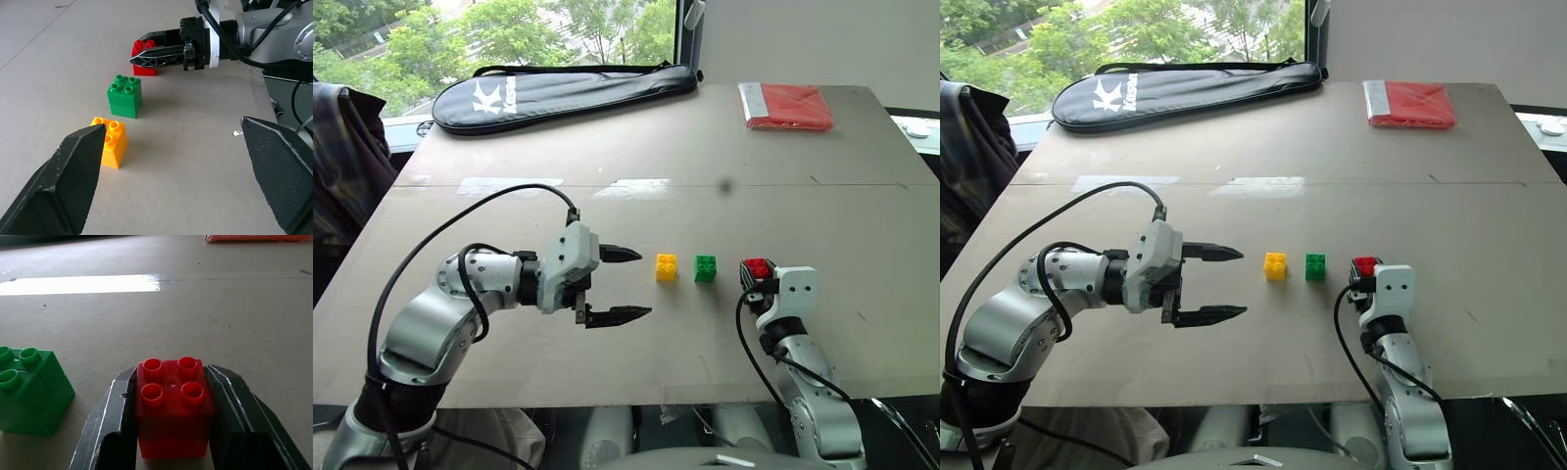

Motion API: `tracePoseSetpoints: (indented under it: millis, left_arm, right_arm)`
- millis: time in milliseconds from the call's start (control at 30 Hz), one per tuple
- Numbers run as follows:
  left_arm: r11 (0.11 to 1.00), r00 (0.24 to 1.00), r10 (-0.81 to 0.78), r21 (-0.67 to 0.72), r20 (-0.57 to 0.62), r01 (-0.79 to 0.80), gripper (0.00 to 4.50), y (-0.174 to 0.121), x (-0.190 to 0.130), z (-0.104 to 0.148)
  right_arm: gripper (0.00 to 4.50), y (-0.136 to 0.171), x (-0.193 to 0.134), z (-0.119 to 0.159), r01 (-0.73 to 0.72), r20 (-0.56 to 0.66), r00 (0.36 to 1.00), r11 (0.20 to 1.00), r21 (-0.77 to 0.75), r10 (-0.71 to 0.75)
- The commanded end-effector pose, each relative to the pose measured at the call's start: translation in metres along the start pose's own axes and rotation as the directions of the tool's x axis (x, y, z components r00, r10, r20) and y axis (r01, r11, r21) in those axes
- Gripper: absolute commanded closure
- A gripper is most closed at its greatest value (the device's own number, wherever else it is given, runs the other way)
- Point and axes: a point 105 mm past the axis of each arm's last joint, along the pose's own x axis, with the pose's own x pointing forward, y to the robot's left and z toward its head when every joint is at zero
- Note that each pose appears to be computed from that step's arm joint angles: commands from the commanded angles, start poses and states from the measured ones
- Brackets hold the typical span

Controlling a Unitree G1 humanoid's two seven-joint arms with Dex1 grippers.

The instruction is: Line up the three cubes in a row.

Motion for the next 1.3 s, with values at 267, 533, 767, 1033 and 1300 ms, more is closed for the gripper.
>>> tracePoseSetpoints:
  millis: [267, 533, 767, 1033, 1300]
  left_arm:
    - [0.998, 0.999, 0.029, 0.058, 0.027, -0.03, 0.0, 0.006, -0.005, 0.007]
    - [0.998, 0.999, 0.025, 0.058, 0.022, -0.026, 0.0, 0.006, -0.005, 0.005]
    - [0.998, 0.999, 0.027, 0.062, 0.025, -0.028, 0.0, 0.007, -0.005, 0.005]
    - [0.999, 0.998, 0.035, 0.04, 0.047, -0.037, 0.0, 0.004, -0.009, 0.003]
    - [0.994, 0.985, 0.101, -0.049, 0.141, -0.095, 0.0, 0.0, -0.017, 0.007]
  right_arm:
    - [3.18, 0.0, 0.002, 0.003, 0.006, 0.014, 1.0, 1.0, 0.003, -0.006]
    - [0.09, 0.001, 0.001, 0.002, 0.003, 0.014, 1.0, 1.0, 0.009, -0.004]
    - [0.09, -0.001, 0.001, 0.007, 0.001, 0.039, 0.999, 1.0, 0.006, -0.001]
    - [0.09, 0.002, -0.006, 0.023, -0.049, 0.124, 0.991, 0.998, -0.035, 0.053]
    - [0.09, 0.001, -0.013, 0.045, -0.083, 0.223, 0.969, 0.992, -0.098, 0.103]
